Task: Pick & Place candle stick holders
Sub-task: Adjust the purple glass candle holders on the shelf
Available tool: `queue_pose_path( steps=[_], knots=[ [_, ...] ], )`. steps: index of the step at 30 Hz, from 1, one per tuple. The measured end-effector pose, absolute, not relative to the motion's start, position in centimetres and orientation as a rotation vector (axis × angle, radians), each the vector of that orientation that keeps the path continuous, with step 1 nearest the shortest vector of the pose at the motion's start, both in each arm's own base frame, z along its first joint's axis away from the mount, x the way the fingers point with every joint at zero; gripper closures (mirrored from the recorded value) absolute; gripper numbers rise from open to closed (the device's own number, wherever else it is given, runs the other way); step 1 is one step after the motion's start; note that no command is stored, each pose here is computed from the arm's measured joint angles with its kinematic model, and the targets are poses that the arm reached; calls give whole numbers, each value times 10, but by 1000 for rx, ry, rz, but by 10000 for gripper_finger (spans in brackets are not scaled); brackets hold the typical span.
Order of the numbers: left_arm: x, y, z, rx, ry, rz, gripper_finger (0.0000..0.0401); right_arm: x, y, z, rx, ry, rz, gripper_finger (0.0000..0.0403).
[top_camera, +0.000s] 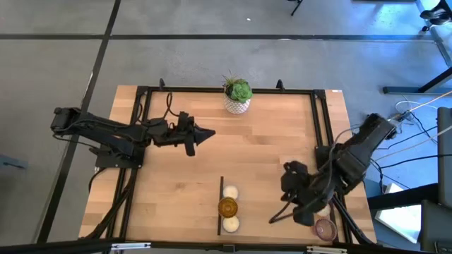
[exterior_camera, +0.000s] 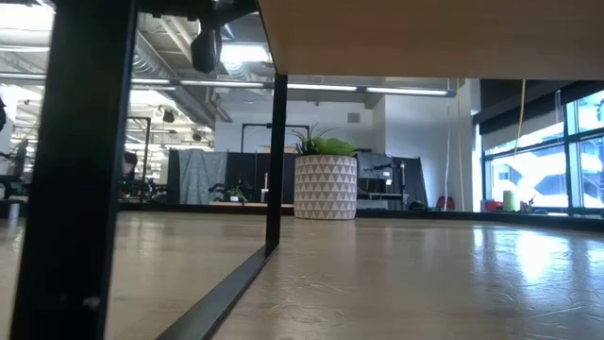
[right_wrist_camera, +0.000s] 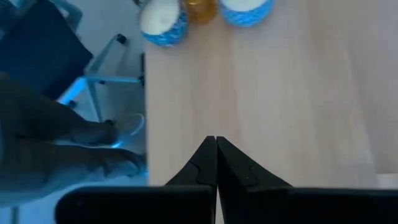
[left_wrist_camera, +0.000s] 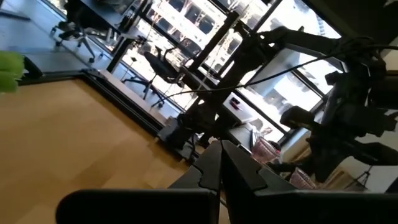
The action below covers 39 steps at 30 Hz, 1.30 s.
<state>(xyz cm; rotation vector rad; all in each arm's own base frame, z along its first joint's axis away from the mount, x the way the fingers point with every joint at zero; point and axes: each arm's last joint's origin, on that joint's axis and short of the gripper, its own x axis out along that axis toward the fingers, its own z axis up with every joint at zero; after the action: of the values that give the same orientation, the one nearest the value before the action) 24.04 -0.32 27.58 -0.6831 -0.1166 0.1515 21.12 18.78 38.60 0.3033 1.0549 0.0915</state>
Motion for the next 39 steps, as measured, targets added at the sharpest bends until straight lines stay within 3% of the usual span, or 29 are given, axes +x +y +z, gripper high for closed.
queue_pose_path(
  steps=[17, 39],
  knots=[
    [239, -24, 276, -703, -101, 114, 398, 187, 261, 347, 327, 1303, 146, 403],
    [239, -24, 274, -702, -89, 119, 398, 166, 271, 336, 306, 1418, 47, 403]
  ],
)
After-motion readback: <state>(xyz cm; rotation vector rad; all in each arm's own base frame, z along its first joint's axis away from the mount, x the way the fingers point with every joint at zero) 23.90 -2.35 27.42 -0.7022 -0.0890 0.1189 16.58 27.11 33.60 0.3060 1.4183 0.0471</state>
